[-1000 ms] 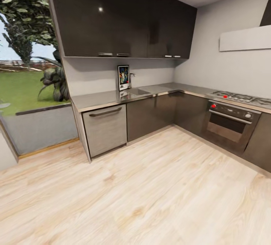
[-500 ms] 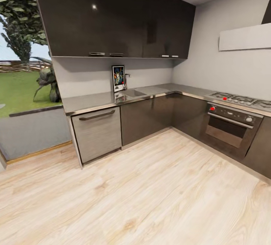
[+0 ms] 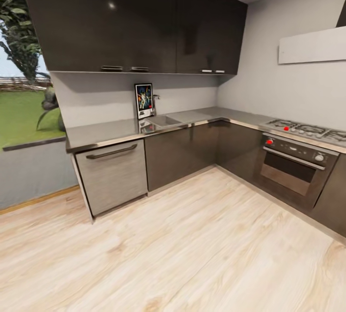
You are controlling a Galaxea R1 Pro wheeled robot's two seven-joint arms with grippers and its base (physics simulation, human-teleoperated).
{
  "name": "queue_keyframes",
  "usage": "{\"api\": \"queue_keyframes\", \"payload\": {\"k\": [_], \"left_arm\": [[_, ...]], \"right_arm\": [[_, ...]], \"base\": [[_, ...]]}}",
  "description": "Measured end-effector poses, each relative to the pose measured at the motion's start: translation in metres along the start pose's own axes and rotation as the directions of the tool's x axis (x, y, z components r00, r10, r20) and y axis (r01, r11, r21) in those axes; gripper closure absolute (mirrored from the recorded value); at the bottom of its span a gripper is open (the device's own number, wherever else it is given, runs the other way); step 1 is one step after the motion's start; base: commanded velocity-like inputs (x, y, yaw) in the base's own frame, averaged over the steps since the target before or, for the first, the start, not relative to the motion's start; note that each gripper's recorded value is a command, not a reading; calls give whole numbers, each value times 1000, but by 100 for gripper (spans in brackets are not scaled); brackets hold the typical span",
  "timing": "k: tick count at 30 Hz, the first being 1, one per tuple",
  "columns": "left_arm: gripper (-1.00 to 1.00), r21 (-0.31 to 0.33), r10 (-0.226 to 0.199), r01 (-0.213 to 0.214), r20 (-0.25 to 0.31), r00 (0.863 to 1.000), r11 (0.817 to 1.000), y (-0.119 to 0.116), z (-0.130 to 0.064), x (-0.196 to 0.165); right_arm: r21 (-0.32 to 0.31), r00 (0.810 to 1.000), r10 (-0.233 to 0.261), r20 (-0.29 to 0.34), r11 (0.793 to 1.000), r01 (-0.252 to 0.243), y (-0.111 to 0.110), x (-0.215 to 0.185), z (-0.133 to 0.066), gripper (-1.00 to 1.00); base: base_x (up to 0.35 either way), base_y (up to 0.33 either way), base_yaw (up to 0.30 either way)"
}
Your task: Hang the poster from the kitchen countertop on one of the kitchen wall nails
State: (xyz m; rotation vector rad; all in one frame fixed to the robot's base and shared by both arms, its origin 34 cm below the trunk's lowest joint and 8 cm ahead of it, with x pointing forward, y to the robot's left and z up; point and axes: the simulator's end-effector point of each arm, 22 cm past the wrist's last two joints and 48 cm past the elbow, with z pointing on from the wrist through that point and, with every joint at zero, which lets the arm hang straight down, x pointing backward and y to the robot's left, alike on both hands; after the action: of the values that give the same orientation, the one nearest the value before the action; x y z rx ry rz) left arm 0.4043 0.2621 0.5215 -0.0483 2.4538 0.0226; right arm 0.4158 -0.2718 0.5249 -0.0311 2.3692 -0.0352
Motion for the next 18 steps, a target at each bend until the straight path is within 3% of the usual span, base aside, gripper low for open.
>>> {"api": "queue_keyframes", "payload": {"k": [12, 18], "left_arm": [[-100, 0, 0, 0, 0, 1000, 1000, 0, 0, 0], [-100, 0, 0, 0, 1, 1000, 1000, 0, 0, 0]], "right_arm": [[0, 1000, 0, 0, 1000, 0, 0, 0, 0, -100], [0, 1000, 0, 0, 1000, 0, 0, 0, 0, -100]], "base": [[275, -222, 2], [275, -222, 100]]}}
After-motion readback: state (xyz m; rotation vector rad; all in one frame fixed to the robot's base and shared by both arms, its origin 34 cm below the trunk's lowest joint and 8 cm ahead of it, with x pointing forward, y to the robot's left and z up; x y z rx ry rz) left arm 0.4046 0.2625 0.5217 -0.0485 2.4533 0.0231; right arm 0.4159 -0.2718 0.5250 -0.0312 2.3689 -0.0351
